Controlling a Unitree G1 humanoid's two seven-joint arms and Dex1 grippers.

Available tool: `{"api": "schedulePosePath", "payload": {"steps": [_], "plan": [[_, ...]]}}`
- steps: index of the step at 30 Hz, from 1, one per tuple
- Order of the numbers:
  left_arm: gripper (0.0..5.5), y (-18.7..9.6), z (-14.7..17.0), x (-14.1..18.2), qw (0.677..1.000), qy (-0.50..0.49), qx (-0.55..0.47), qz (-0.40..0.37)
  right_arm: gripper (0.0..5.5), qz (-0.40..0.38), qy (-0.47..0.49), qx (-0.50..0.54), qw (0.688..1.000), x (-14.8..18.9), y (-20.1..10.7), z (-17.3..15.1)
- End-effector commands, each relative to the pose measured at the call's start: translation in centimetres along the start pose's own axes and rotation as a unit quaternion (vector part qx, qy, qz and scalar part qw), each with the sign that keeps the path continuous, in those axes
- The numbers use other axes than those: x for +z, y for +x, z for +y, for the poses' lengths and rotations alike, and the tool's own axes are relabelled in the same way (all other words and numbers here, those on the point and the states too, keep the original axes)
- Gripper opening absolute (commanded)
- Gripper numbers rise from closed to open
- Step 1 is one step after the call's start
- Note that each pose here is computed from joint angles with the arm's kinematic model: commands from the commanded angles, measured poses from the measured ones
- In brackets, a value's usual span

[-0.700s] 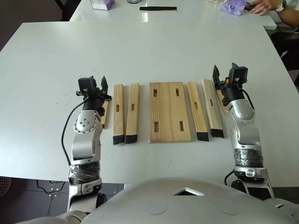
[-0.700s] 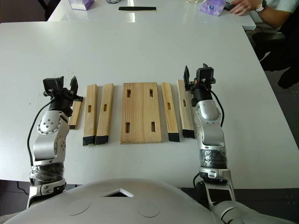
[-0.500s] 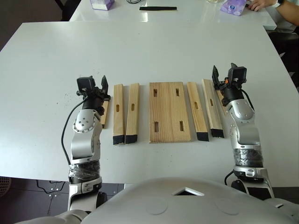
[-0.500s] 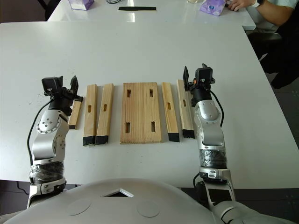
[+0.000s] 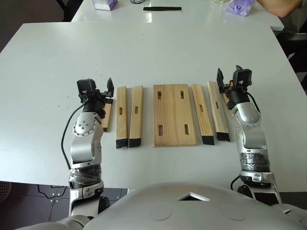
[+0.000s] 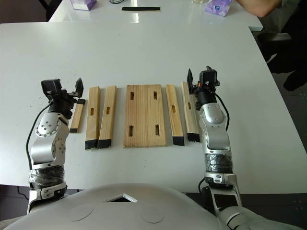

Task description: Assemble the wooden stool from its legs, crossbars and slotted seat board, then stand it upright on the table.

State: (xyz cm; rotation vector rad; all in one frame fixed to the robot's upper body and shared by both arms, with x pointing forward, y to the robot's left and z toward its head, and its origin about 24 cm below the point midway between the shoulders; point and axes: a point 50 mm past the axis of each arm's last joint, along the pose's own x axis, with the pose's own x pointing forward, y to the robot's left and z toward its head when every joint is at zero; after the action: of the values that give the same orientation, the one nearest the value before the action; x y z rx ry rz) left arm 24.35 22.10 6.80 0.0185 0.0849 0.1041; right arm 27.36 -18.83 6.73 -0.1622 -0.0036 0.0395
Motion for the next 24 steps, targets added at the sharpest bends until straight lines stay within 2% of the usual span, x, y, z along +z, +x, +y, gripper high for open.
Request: {"api": "schedulePosePath", "payload": {"steps": [1,3,5,7,24], "plan": [[4.07,-0.03,-0.02,-0.23,1.0,-0.005,0.005,0.006,3.3,0.003,-0.002,0.003,1.0,-0.02,0.15,-0.09],[3.74,-0.01,0.0,-0.18,1.0,-0.006,0.005,0.005,3.3,-0.002,-0.001,0.005,1.0,0.14,0.2,-0.07],[3.56,0.06,-0.02,-0.07,1.0,0.003,0.007,0.004,3.04,-0.005,-0.002,0.004,1.0,0.29,0.24,-0.11],[3.56,0.09,0.01,-0.06,1.0,0.009,0.009,0.005,2.83,-0.003,-0.001,0.004,1.0,0.26,0.31,-0.14],[3.56,0.18,0.57,-0.26,0.999,0.023,0.023,0.011,2.83,0.01,0.001,-0.014,1.0,-0.23,0.15,-0.36]]}}
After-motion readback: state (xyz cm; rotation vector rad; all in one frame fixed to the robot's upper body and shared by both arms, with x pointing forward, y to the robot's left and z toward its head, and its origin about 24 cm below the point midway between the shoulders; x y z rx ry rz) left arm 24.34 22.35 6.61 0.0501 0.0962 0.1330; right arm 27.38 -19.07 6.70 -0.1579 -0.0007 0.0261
